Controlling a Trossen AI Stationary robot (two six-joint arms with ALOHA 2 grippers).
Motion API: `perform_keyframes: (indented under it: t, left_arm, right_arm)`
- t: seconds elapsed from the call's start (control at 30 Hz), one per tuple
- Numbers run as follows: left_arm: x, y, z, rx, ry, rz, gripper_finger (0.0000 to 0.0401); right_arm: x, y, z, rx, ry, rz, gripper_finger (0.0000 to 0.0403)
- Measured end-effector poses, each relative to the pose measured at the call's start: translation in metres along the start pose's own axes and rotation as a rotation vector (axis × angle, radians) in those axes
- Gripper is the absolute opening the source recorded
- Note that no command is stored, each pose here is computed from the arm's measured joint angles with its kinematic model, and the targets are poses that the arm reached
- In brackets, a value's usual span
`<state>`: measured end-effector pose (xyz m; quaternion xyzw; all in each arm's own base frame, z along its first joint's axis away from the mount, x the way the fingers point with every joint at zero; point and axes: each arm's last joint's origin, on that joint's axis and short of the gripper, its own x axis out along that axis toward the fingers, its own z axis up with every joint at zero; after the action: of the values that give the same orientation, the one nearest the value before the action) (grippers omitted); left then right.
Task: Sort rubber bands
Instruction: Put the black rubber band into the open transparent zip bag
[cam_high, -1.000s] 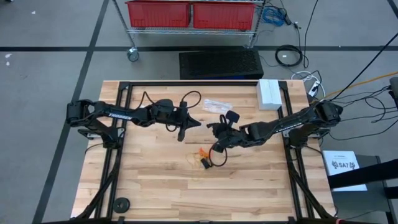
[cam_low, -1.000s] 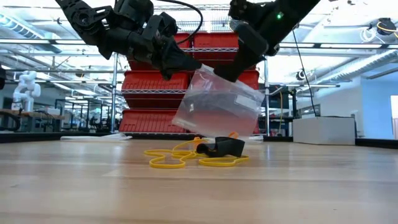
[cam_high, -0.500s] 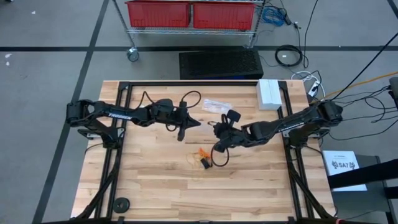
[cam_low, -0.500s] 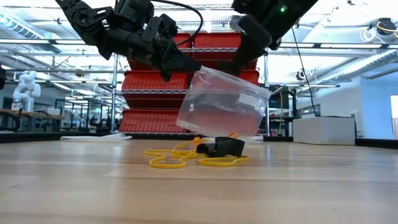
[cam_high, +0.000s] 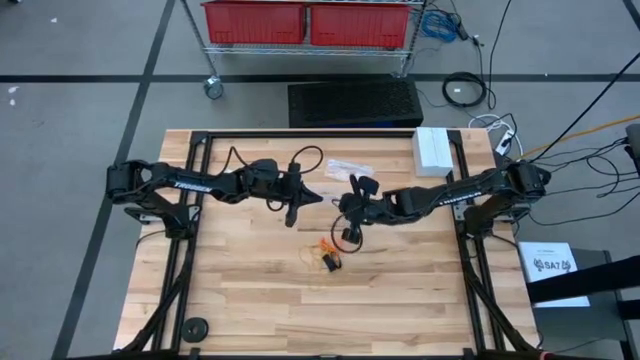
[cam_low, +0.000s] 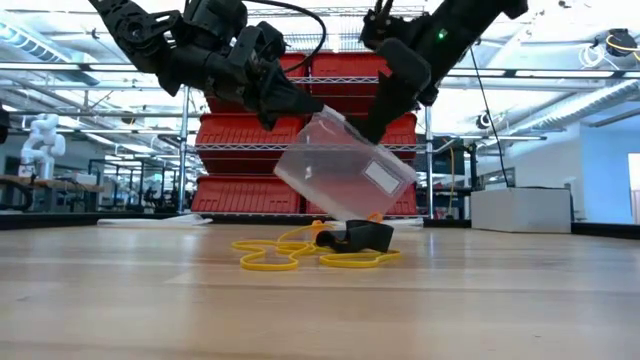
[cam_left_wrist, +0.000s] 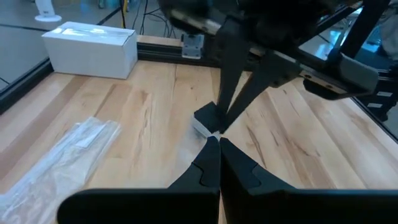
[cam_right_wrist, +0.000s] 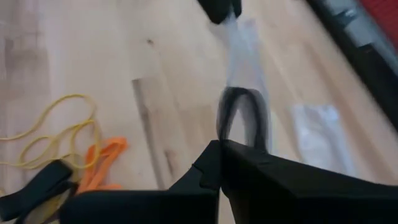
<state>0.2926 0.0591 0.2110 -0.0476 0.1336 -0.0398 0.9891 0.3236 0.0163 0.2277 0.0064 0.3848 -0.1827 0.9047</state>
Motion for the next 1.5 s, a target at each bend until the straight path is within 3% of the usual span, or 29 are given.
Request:
perform_keyframes:
  t: [0.57, 0.9, 1.23, 1.5]
  left_arm:
    - [0.000, -0.002, -0.003, -0.002, 0.034, -0.061, 0.0000]
    - [-0.002, 0.004, -0.004, 0.014, 0.043, -0.066, 0.0000]
    - [-0.002, 0.005, -0.002, 0.012, 0.021, -0.073, 0.0000]
    - [-0.002, 0.007, -0.001, 0.014, 0.014, 0.012, 0.0000]
  right_arm:
    - [0.008, -0.036, 0.011, 0.083, 0.034, 0.069, 0.0000]
    - [0.002, -0.040, 0.019, 0.062, 0.065, 0.109, 0.0000]
    - [0.023, -0.033, 0.019, 0.043, 0.051, 0.206, 0.0000]
    - [0.024, -0.030, 0.023, 0.097, 0.013, 0.236, 0.0000]
